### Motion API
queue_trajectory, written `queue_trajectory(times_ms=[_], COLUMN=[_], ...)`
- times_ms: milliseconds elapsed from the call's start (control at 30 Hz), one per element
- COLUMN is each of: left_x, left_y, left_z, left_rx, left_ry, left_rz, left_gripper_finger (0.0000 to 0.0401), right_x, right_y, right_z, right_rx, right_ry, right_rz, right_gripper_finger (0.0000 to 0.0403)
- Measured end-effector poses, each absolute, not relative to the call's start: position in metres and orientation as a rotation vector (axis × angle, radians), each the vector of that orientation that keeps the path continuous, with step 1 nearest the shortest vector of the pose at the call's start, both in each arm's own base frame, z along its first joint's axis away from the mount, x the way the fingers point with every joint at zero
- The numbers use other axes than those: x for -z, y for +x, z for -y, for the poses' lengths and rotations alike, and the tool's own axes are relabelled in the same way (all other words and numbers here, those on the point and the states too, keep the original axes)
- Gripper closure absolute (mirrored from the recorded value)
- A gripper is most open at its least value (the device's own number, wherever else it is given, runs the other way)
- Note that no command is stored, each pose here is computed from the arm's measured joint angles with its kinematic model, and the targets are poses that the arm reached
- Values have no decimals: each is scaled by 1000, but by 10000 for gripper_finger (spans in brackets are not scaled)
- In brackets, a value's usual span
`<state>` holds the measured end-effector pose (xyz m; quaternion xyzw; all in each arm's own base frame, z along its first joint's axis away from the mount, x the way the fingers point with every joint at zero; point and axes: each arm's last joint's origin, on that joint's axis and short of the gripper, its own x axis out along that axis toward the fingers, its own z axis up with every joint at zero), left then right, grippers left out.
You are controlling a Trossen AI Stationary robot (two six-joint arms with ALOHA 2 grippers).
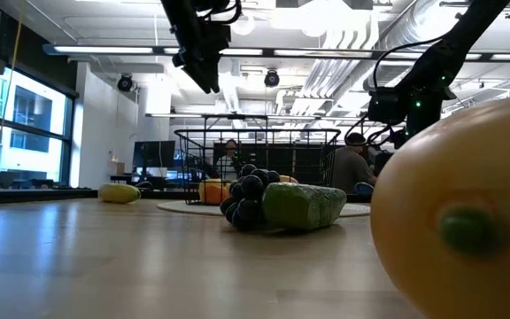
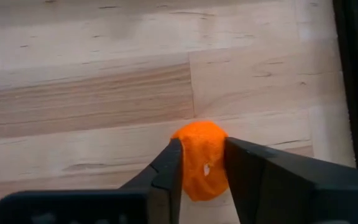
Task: Build produce basket
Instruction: Put the orange into the black wire basket
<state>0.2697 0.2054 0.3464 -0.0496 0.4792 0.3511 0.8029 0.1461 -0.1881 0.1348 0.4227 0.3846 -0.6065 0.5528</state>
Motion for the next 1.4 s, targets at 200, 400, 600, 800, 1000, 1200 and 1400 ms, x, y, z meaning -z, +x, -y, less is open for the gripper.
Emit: queue_trajectory(times_ms=[200, 400, 600, 800, 1000, 1200, 1400], left_x=[-346, -346, -346, -346, -346, -346, -346], left_y=[270, 270, 270, 267, 257, 254, 255], left_z=[-205, -205, -205, -209, -222, -224, -224], left_rx=[-752, -752, -753, -765, -750, -735, -731], left_ry=[-106, -107, -108, -114, -176, -169, -163], left_rz=[-1027, -1028, -1028, -1028, -1011, -1015, -1018], left_gripper_finger=[172, 172, 172, 172, 172, 172, 172], right_x=[-137, -148, -171, -206, -240, -244, -243], right_y=[145, 141, 140, 146, 152, 151, 146], right_z=[186, 180, 170, 155, 147, 147, 154], right_rx=[1414, 1392, 1346, 1261, 1261, 1240, 1202], right_ry=[993, 1001, 981, 941, 851, 807, 855], right_rz=[-911, -892, -801, -641, -533, -575, -580], right_gripper_finger=[352, 355, 358, 380, 397, 377, 325])
